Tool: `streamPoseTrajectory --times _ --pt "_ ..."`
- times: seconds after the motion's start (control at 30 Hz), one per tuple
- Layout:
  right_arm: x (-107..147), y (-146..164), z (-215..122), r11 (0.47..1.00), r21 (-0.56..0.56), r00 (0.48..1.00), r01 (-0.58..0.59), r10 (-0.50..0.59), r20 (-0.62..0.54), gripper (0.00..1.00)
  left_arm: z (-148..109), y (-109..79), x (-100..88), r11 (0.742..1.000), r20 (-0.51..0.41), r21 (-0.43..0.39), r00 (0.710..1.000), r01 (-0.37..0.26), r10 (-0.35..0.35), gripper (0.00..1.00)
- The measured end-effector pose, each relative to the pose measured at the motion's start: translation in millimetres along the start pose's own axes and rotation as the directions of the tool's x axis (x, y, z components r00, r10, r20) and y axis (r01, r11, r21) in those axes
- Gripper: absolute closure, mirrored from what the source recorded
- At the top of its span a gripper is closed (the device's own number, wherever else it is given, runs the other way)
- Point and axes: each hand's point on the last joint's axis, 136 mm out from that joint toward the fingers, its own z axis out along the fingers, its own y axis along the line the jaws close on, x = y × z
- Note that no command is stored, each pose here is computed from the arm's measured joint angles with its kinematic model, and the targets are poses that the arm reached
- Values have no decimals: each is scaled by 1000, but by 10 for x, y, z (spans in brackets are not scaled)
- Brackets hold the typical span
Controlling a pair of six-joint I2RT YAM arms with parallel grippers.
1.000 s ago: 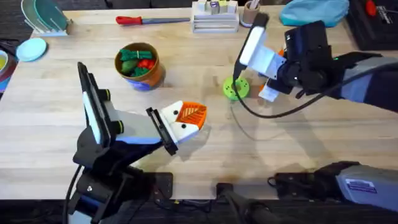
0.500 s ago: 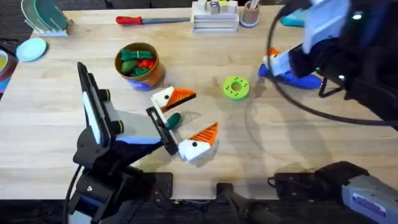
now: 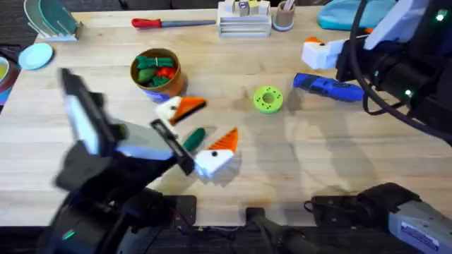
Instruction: Pick up the gripper from the table and insert it into the empty holder that is missing its gripper. Then pick up a screw, insert it into the mounting hole, and use the screwdriver to tighten it. Finally, clean up the table by picking up the vegetable and placing it into the bucket.
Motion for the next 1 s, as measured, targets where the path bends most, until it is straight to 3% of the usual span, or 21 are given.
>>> streamPoseTrajectory --times 0.2,0.3,0.4,0.6,0.83,1.0 --pt "6 91 -2 998 -53 999 -41 40 -5 10 -379 175 -286 971 -126 -236 989 45 -77 9" --pt "2 109 -3 997 -63 999 -48 48 -5 10 -461 305 -211 940 -258 -336 953 64 -158 9" --pt "-11 116 -4 996 -67 999 -52 52 0 10 -375 466 -150 916 -355 -396 909 64 -218 9" --pt "-11 116 -4 996 -67 998 -59 59 -1 10 -199 692 242 885 -539 -462 774 60 -333 9" --pt "-9 116 -4 996 -67 998 -63 63 -2 10 -253 730 677 866 -677 -498 601 51 -425 9" --pt "-9 116 -4 996 -67 998 -63 63 -2 10 -261 737 859 860 -724 -507 516 51 -457 9"
